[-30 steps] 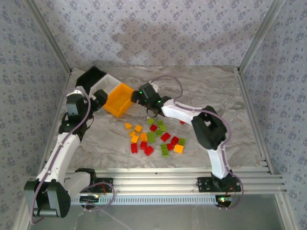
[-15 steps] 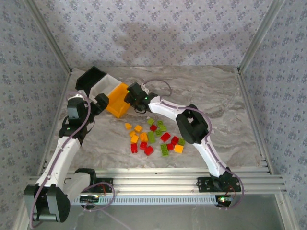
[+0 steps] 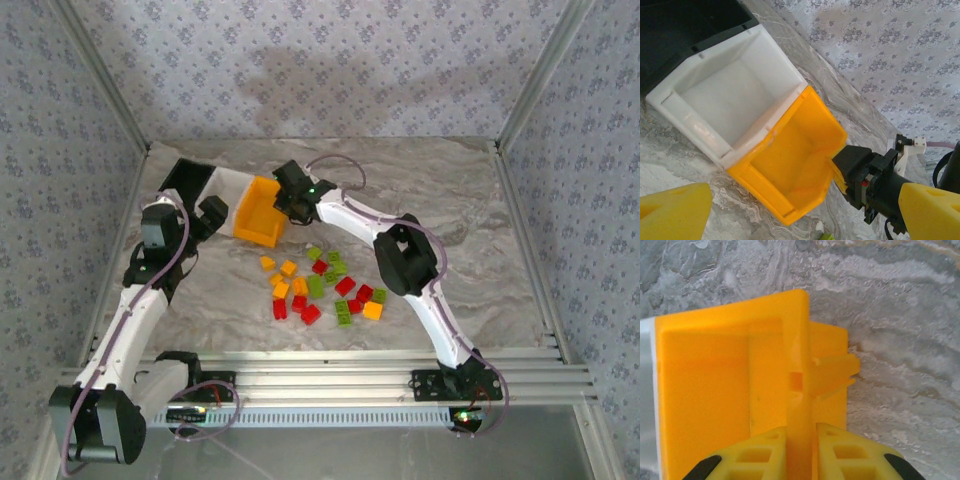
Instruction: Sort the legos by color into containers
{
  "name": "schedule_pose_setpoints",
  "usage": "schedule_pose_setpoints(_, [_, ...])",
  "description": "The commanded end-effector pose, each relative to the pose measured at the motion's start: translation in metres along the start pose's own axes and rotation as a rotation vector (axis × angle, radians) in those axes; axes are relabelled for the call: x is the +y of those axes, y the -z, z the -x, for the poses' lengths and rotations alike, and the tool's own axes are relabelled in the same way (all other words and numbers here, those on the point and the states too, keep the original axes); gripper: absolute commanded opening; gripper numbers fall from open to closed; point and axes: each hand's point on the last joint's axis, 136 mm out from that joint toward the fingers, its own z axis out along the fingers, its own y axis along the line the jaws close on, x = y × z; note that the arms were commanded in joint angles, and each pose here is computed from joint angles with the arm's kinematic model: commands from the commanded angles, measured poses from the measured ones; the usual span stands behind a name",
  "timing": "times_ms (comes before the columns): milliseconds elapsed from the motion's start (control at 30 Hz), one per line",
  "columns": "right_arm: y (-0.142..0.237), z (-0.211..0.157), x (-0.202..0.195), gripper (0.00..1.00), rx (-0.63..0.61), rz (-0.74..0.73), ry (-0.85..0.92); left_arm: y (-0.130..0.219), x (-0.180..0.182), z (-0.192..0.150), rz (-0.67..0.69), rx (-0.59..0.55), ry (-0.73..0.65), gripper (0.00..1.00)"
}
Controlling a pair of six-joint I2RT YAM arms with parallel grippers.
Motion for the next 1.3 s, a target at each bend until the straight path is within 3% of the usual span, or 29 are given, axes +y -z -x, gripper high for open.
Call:
schedule_pose_setpoints(0, [-0.015,-0.011,-0.036,0.31,0.081,-0.138,0.056,0.001,-0.004,-0.001,-0.007,0.009,0.001,0.96])
schedule_pose_setpoints(67, [-0.019,-0.012,-0.036,0.36,0.091,-0.134,0.061,0.001,-0.003,-0.002,-0.004,0.011,0.0,0.96])
schedule_pose_setpoints(167, [-0.024,-0.014,-0.035,0.36,0.106,-0.127,0.061,0.0,-0.002,-0.003,-0.001,0.016,-0.003,0.96])
schedule_pose_setpoints(367, [-0.024,-0.009,-0.036,0.18,0.107,-0.129,0.08,0.0,0.0,-0.003,0.012,0.022,-0.005,0.96])
schedule_pose_setpoints(600, [-0.008,0.027,-0.038,0.02,0.066,-0.12,0.103,-0.002,0.0,-0.005,0.016,0.036,-0.001,0.96])
schedule_pose_setpoints(733, [0.016,0.062,-0.048,0.0,0.051,-0.138,0.161,-0.001,-0.005,-0.007,0.001,0.048,-0.002,0.96])
schedule_pose_setpoints(1100, [0.082,0.131,-0.136,0.0,0.17,-0.218,0.401,-0.009,-0.018,-0.028,-0.032,0.12,-0.026,0.96])
schedule_pose_setpoints(1267, [0.097,0.151,-0.177,0.0,0.192,-0.207,0.391,-0.011,-0.023,-0.045,-0.033,0.162,-0.06,0.96])
